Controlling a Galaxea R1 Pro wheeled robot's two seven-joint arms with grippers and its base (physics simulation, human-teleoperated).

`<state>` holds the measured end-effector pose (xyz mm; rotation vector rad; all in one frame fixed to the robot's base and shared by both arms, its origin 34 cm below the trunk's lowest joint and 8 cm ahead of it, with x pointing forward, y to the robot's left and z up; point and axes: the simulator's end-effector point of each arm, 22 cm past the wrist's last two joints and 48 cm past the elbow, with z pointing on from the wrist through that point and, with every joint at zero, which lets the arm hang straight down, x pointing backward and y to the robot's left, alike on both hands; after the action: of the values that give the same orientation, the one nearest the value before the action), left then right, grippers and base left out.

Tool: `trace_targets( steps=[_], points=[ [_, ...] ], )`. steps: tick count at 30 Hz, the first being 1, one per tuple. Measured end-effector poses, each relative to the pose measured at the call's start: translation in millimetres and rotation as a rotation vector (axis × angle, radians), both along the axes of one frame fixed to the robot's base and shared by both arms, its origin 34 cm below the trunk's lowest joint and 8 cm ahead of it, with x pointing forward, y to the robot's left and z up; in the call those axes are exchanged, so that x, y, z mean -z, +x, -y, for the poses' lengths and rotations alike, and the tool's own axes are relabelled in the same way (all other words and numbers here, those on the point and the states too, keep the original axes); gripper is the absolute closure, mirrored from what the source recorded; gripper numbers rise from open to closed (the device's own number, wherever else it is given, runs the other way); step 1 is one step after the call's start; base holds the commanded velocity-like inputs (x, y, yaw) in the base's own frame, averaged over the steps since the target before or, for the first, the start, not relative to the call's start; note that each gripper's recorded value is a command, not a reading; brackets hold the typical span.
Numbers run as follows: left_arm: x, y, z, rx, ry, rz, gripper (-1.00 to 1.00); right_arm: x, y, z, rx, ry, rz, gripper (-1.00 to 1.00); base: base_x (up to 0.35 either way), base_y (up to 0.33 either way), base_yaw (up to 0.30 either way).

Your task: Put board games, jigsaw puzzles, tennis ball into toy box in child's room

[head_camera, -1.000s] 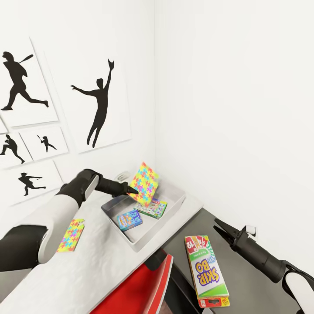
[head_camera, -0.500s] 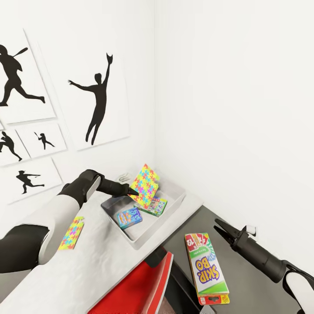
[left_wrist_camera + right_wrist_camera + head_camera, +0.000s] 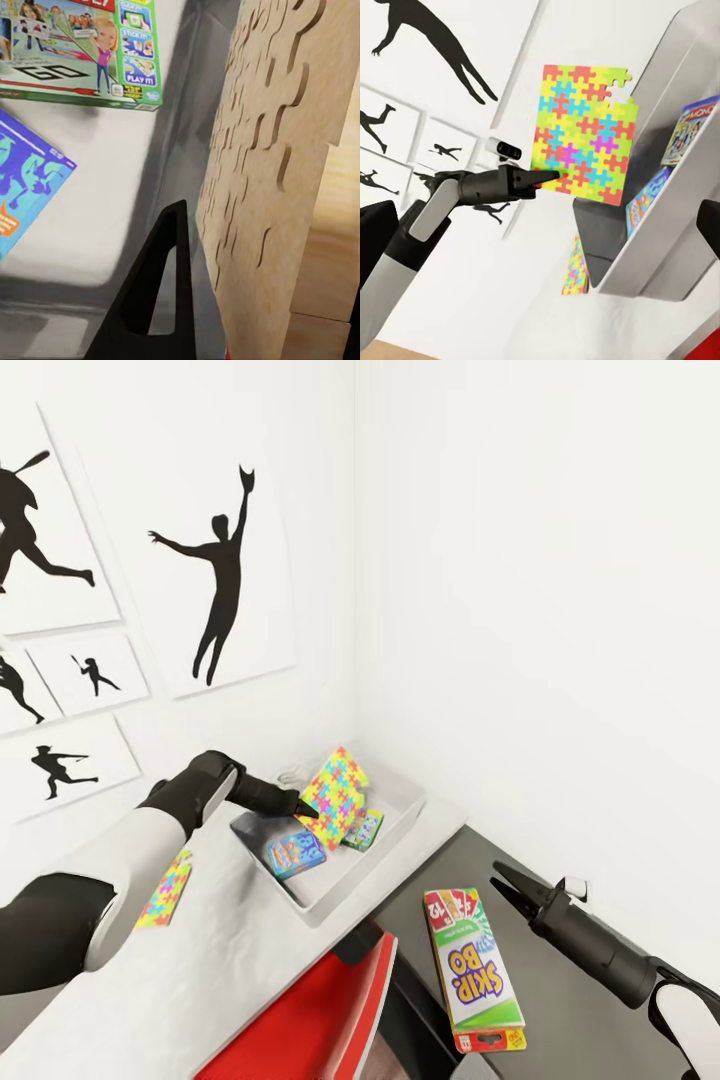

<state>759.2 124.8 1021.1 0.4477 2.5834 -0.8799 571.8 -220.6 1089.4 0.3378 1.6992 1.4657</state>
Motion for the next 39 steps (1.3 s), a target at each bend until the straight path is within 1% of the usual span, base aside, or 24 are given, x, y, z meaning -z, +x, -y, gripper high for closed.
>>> trace_targets(
  steps=[6, 13, 33, 36, 39],
  points=[
    [8, -1, 0, 0.011, 0.011, -0.010, 1.00, 5, 1, 0, 0.000, 0.000, -0.010, -1.00, 0.000, 0.000, 0.000],
    [15, 2, 1, 0.020, 0.012, 0.006, 1.00, 10, 2, 0, 0.000, 0.000, -0.021, -1.00, 0.000, 0.000, 0.000],
    [37, 5, 0, 0.024, 0.026, 0.000, 1.00, 25, 4, 0, 0.000, 0.000, -0.054, -1.00, 0.000, 0.000, 0.000],
    [42, 5, -1, 0.032, 0.037, -0.001, 1.00, 27, 4, 0, 0.000, 0.000, -0.059, -1.00, 0.000, 0.000, 0.000],
    [50, 1, -1, 0.053, 0.065, -0.006, 1.00, 30, 5, 0, 0.000, 0.000, -0.064, -1.00, 0.000, 0.000, 0.000]
  ],
)
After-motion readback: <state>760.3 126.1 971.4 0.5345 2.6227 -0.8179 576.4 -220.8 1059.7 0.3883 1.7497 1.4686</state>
